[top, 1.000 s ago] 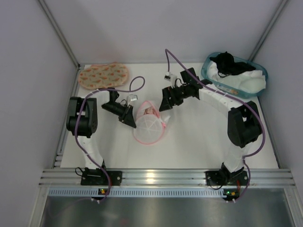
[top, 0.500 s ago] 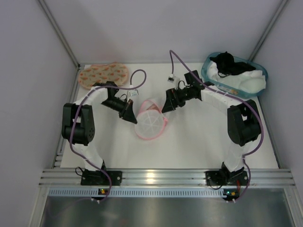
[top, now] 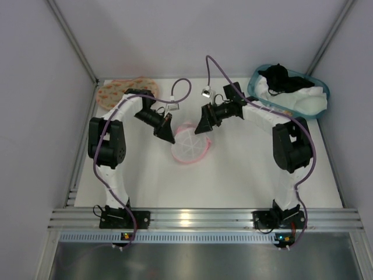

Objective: Place the bra in the laundry bag and zip it closed
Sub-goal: Pick up the laundry bag at the center of the board.

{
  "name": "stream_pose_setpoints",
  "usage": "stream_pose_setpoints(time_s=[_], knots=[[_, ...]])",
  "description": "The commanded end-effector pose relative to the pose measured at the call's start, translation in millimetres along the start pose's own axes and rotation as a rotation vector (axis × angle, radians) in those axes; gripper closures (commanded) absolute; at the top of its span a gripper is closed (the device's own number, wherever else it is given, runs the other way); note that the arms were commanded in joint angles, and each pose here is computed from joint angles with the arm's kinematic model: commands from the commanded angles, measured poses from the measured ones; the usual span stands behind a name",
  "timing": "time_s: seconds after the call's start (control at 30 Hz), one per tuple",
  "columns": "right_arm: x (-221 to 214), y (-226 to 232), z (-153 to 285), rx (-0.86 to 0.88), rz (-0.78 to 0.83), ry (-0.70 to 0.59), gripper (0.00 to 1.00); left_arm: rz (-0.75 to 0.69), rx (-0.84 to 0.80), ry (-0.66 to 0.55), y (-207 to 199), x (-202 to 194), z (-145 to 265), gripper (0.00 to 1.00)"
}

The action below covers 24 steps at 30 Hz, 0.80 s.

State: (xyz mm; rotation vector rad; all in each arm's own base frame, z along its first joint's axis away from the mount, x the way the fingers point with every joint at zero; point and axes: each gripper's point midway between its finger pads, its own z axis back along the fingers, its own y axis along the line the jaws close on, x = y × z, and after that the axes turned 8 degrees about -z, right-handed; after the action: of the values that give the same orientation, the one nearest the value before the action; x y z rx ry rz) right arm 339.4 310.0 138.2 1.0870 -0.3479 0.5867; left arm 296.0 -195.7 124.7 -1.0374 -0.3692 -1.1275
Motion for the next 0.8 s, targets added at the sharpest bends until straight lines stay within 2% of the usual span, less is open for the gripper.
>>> stream_pose_setpoints(time_s=[0.0,0.17,0.27,0.3,0.37,0.4,0.53,0.63,0.67,0.7,0.77], knots=[[16.9,0.0,-3.7,0.026,0.123,-0.017,0.04,0.025,-0.095,0.0,-24.7,6.6,3.2,1.0],[9.8,-3.8,-11.7,0.047,0.132,0.013,0.05,0.016,-0.089,0.006,-20.8,7.2,3.6,1.0],[-0.9,0.7,-13.7,0.079,0.124,0.04,0.14,0.019,-0.083,-0.001,-15.2,10.8,4.7,1.0],[-2.2,2.1,-13.2,0.085,0.121,0.042,0.24,0.029,-0.082,0.001,-11.6,10.4,4.2,1.0],[-6.9,2.7,-12.1,0.088,0.111,0.046,0.36,0.043,-0.062,0.006,-3.8,13.7,8.4,1.0],[-7.5,3.7,-11.9,0.093,0.11,0.043,0.46,0.064,-0.057,0.036,3.2,6.6,7.3,1.0],[-6.1,12.8,-10.6,0.119,0.092,0.026,0.6,0.072,-0.027,0.039,20.8,9.4,12.8,1.0],[-10.5,14.8,-12.2,0.136,0.05,0.034,0.75,0.085,-0.01,0.003,31.5,18.8,18.9,1.0],[-13.0,14.7,-12.8,0.142,0.04,0.036,0.88,0.085,-0.005,0.0,35.0,19.6,19.9,1.0],[-13.9,15.2,-13.0,0.145,0.027,0.035,0.96,0.078,0.011,-0.003,38.2,23.0,23.6,1.0],[-21.2,16.2,-14.8,0.15,-0.055,0.043,1.0,0.065,0.057,0.012,48.3,24.1,27.7,0.98]])
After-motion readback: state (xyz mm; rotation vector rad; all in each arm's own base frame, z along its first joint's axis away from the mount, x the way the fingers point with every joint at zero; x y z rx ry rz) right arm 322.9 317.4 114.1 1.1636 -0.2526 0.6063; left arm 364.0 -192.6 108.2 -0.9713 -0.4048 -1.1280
